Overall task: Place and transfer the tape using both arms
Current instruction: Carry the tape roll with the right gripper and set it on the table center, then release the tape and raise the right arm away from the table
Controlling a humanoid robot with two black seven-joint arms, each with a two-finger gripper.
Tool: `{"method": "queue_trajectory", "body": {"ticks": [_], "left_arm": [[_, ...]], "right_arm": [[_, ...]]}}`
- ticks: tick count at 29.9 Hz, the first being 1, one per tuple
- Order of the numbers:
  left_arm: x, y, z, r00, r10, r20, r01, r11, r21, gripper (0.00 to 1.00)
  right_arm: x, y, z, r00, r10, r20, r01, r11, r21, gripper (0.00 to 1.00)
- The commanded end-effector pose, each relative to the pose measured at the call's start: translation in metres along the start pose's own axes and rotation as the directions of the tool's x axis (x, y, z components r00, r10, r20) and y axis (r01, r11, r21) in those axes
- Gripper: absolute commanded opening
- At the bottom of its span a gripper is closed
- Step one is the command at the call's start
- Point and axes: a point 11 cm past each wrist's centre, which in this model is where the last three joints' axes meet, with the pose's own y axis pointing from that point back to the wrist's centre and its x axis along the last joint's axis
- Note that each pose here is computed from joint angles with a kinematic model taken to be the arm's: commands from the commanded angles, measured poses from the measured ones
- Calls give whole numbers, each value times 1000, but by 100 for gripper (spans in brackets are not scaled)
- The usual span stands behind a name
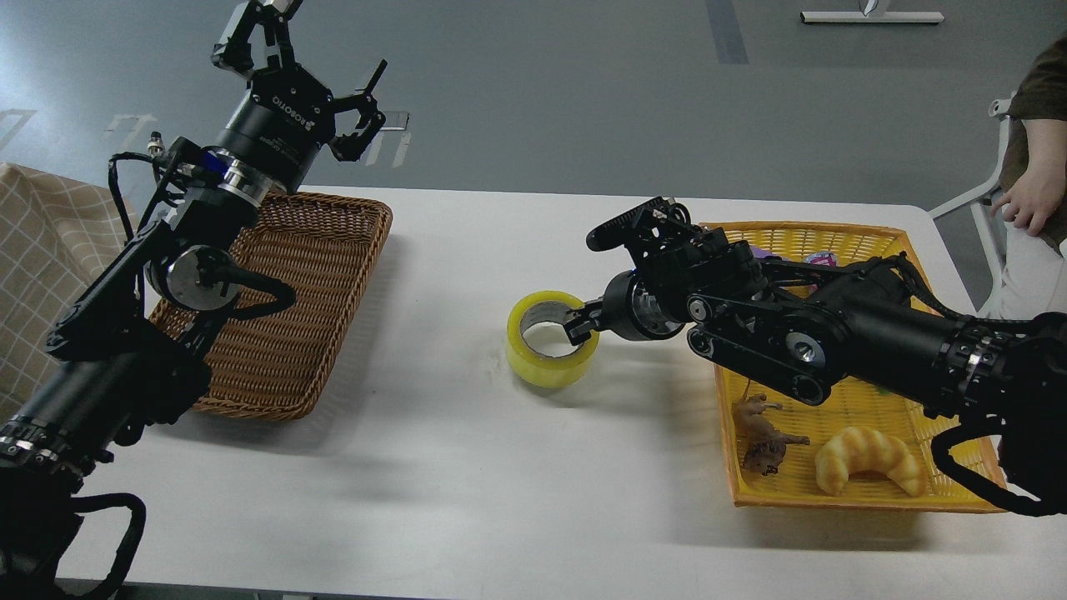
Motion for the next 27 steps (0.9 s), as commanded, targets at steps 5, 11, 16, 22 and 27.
{"method": "queue_trajectory", "body": {"ticks": [5,11,16,22,27], "left_arm": [[0,0,0,1000,0,-1,0,1000,0,98],[0,0,1,1000,1,0,-1,1000,-2,98],[0,0,1,1000,1,0,-1,1000,-2,98],[0,0,1,1000,0,1,0,1000,-1,98],[1,0,1,1000,2,1,-2,1000,-2,98]], "right_arm": [[-7,-3,2,1000,-11,10,11,1000,-2,3],[-9,-3,4,1000,-15,18,15,1000,-3,23],[-6,-2,3,999,-4,47,3,1000,11,99],[-4,-1,4,999,0,50,-1,1000,11,100],[9,7,8,997,34,65,-34,999,12,100]]}}
